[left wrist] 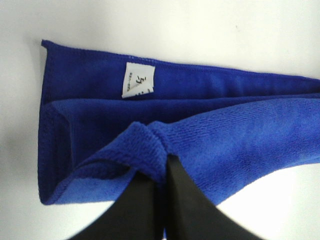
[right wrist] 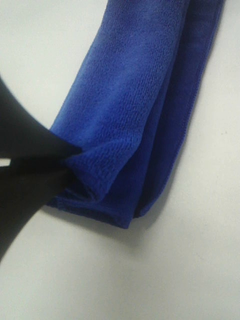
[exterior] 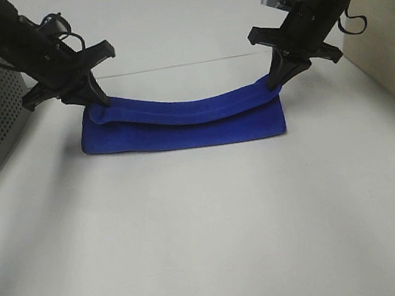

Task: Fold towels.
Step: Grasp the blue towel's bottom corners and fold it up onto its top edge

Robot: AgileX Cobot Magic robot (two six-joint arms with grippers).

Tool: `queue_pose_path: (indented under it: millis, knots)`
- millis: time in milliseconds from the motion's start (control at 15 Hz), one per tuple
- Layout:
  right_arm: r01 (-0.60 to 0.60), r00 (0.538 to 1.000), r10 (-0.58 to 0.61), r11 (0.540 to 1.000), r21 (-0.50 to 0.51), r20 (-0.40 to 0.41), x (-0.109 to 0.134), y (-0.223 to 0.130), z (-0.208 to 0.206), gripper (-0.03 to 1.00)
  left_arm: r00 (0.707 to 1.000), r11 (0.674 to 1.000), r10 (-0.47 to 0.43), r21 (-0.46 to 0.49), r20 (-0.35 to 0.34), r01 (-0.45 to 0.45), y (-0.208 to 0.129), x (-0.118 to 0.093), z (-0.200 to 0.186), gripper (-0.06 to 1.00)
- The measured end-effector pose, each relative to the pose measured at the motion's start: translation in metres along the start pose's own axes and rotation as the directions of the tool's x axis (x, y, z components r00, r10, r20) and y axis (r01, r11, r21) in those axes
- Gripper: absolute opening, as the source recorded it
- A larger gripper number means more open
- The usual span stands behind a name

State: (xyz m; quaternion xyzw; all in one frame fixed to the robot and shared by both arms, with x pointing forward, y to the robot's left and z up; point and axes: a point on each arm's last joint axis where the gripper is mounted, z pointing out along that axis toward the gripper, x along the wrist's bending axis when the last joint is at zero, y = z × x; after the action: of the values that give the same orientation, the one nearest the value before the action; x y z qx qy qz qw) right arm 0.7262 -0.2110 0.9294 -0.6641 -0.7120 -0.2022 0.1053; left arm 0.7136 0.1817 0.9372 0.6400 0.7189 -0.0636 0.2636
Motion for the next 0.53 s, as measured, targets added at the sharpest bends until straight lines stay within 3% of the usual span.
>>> queue_pose_path:
  millis: [200,400,533]
  knots:
    - [-0.025,0.999,0.024,0.999,0.027,0.027,-0.01,0.0,0.017,0.02,0.999,1.0,0.018,-0.021,-0.045,-0.019,0.003,0.011,0.016,0.02]
    - [-0.027,0.999,0.027,0.999,0.025,0.031,-0.012,0.001,0.02,0.02,0.999,0.997,0.021,-0.073,-0.045,-0.024,0.008,0.011,0.017,0.04]
    - [-0.028,0.999,0.028,0.999,0.031,0.029,-0.012,0.0,0.02,0.05,0.999,0.997,0.021,-0.073,-0.045,-0.024,0.008,0.011,0.017,0.18]
